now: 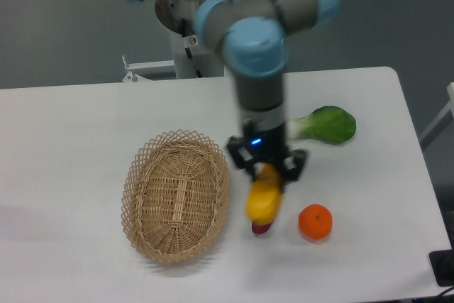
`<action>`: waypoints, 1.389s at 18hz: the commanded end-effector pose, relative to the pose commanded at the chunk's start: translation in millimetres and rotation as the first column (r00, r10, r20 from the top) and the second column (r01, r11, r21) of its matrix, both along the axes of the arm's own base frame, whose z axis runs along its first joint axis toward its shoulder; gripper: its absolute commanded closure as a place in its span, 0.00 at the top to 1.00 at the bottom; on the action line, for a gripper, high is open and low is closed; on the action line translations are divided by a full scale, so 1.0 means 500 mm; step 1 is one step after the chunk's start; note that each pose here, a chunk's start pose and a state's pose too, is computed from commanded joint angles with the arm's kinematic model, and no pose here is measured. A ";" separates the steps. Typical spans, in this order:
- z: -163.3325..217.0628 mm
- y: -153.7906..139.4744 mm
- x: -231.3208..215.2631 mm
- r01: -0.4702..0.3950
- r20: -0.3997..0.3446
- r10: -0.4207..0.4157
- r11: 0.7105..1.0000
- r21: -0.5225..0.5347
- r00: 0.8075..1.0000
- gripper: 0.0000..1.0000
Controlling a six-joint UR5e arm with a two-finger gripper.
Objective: Pick up the mango from the basket
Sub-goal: 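Lift the yellow mango out of the basket and carry it away, then hold the yellow mango raised beside the bok choy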
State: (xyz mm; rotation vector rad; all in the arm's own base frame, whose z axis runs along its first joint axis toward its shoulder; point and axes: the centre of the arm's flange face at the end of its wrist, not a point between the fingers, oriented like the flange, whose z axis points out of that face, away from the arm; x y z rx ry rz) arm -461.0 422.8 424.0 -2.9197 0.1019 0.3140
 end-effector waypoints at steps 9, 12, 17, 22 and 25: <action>0.003 -0.263 -0.169 0.147 -0.009 -0.148 0.986 -0.085 0.989 0.42; 0.004 -0.296 -0.192 0.154 -0.014 -0.156 0.984 -0.093 0.988 0.42; -0.016 -0.294 -0.204 0.154 0.000 -0.155 0.983 -0.102 0.988 0.42; -0.010 -0.296 -0.206 0.152 -0.005 -0.153 0.983 -0.101 0.988 0.42; -0.010 -0.295 -0.206 0.151 -0.006 -0.153 0.984 -0.097 0.988 0.42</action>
